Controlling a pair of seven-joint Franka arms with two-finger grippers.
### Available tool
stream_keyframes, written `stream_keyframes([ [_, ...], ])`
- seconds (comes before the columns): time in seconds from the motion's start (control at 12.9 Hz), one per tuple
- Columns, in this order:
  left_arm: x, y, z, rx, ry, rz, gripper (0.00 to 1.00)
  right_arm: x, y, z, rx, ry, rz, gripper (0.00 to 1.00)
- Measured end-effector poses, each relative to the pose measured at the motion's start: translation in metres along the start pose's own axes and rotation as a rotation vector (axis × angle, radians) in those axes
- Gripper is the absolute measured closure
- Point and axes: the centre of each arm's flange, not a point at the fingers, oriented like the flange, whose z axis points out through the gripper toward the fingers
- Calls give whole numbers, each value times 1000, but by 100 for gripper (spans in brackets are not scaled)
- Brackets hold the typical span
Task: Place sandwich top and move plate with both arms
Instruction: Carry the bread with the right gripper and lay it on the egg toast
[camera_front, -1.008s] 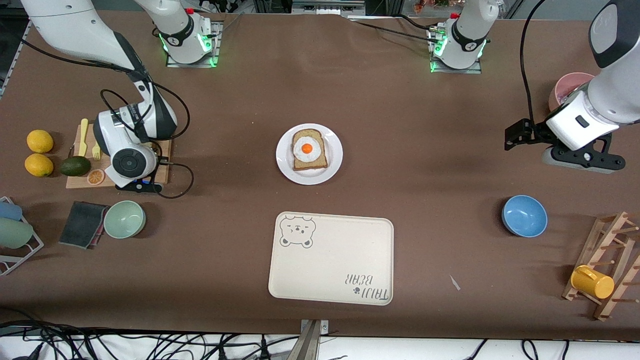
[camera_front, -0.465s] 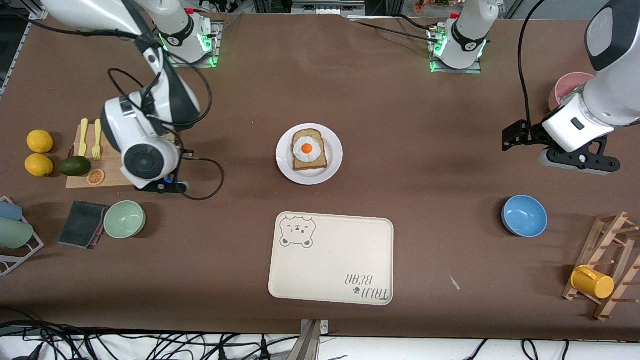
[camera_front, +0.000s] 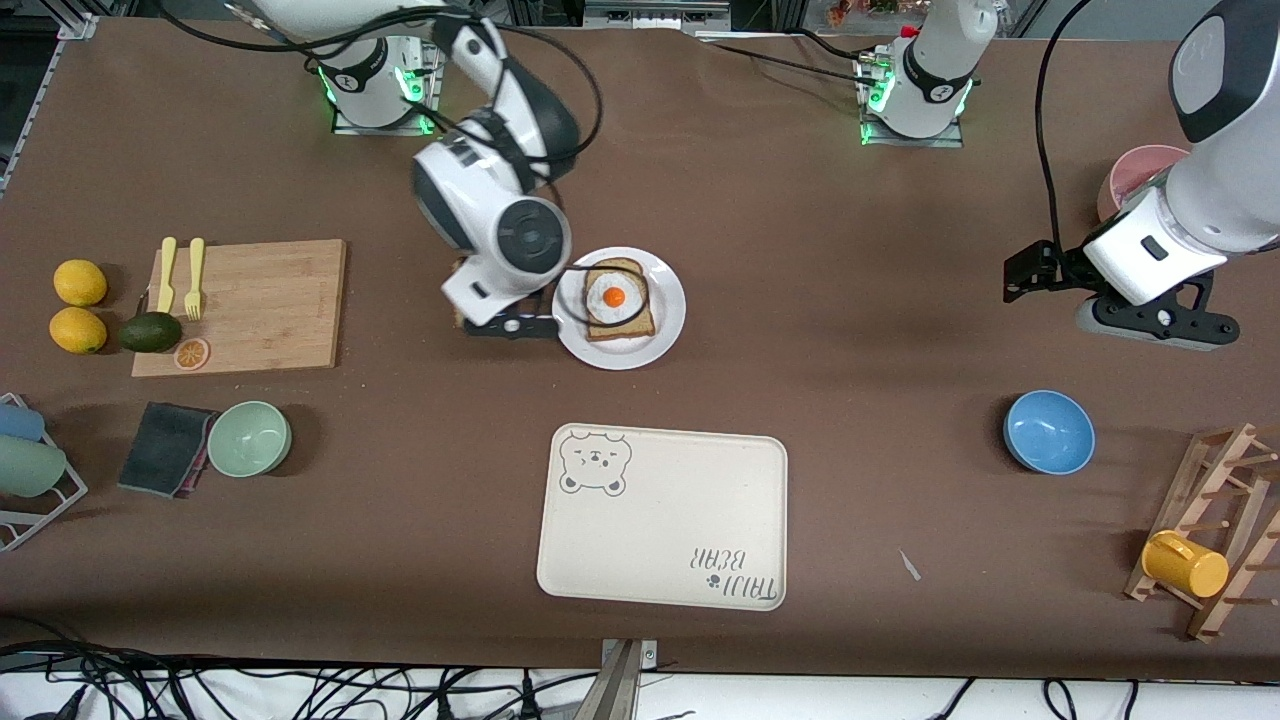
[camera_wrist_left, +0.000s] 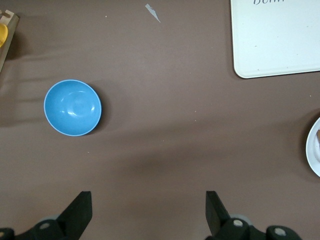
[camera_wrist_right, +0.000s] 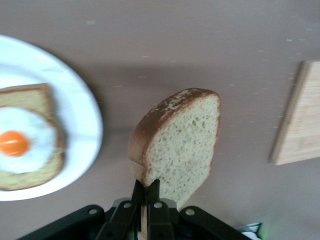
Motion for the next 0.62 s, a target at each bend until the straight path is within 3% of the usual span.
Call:
stream_keyframes([
  [0.23, 2, 5, 5, 0, -8, 8, 0, 5, -51, 4, 57, 37, -37, 94],
  [0.47, 5, 10, 11, 0, -19, 17, 0, 12, -80, 19, 187, 8, -23, 94],
  [0.62, 6, 11, 13, 0, -23, 19, 0, 15, -90, 22, 235, 21, -16, 94],
])
